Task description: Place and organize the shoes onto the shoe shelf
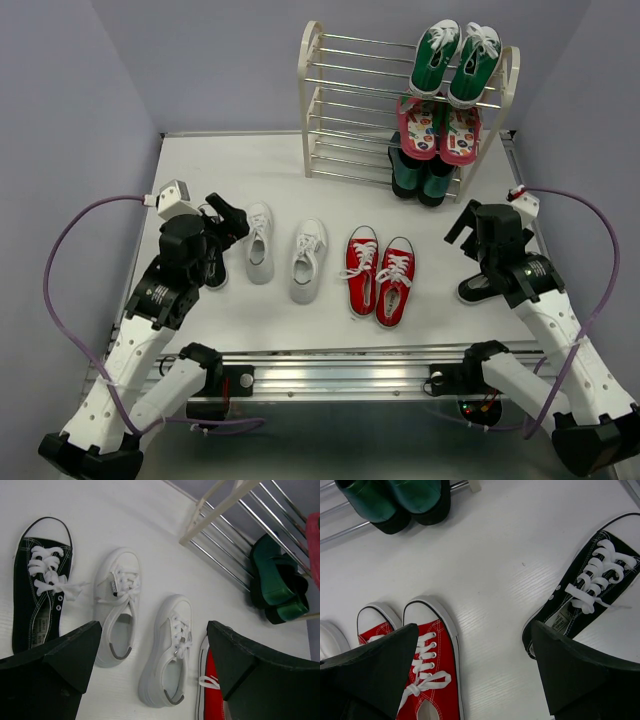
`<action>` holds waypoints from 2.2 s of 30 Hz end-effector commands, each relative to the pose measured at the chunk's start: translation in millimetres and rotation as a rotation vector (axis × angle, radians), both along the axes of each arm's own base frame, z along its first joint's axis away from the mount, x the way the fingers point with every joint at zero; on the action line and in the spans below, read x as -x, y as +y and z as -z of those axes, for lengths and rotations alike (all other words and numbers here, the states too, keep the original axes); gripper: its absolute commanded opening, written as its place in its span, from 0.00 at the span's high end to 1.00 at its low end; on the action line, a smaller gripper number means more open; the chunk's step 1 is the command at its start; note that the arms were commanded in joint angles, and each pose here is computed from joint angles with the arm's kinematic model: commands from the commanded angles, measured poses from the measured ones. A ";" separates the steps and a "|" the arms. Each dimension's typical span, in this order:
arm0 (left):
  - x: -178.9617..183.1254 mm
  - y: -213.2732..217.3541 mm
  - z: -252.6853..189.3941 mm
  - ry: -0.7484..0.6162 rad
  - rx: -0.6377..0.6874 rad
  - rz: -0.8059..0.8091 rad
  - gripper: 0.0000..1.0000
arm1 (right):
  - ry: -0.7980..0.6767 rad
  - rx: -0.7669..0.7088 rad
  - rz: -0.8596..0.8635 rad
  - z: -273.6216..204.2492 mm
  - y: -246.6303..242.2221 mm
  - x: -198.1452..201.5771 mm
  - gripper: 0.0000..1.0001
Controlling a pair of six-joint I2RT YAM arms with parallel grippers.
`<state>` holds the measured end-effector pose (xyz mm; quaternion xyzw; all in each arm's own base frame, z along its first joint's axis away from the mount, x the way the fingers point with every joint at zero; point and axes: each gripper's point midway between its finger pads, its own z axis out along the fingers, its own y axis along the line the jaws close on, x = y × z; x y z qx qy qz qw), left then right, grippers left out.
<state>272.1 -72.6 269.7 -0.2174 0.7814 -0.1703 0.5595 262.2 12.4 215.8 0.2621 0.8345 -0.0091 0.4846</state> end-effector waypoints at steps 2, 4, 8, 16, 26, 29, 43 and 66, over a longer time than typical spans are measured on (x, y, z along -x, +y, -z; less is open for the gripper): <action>8.4 16.3 8.3 0.038 -0.020 -0.073 0.01 | -0.048 -0.002 0.030 -20.7 -6.6 4.1 0.00; 8.5 16.6 10.3 0.042 -0.009 -0.081 0.01 | -0.048 -0.019 -0.004 -22.2 -0.6 4.3 0.00; 7.2 15.7 21.0 0.067 -0.010 -0.085 0.01 | -0.041 -0.055 -0.157 -19.1 23.7 2.9 0.00; 5.9 12.7 45.9 0.136 -0.011 -0.089 0.01 | 0.102 -0.135 -0.518 4.5 88.3 -0.4 0.00; 6.9 5.8 63.4 0.173 0.026 -0.074 0.01 | 0.197 0.133 -0.693 27.9 241.4 29.1 0.00; 10.4 4.3 68.7 0.184 0.037 -0.065 0.01 | 0.171 0.109 -0.667 34.5 284.3 32.4 0.00; 23.2 6.3 73.2 0.180 0.030 -0.041 0.01 | 0.122 0.030 -0.513 93.6 384.0 25.0 0.00; 25.6 13.3 65.6 0.146 0.034 -0.071 0.01 | 0.051 0.120 -0.419 106.5 372.8 7.7 0.99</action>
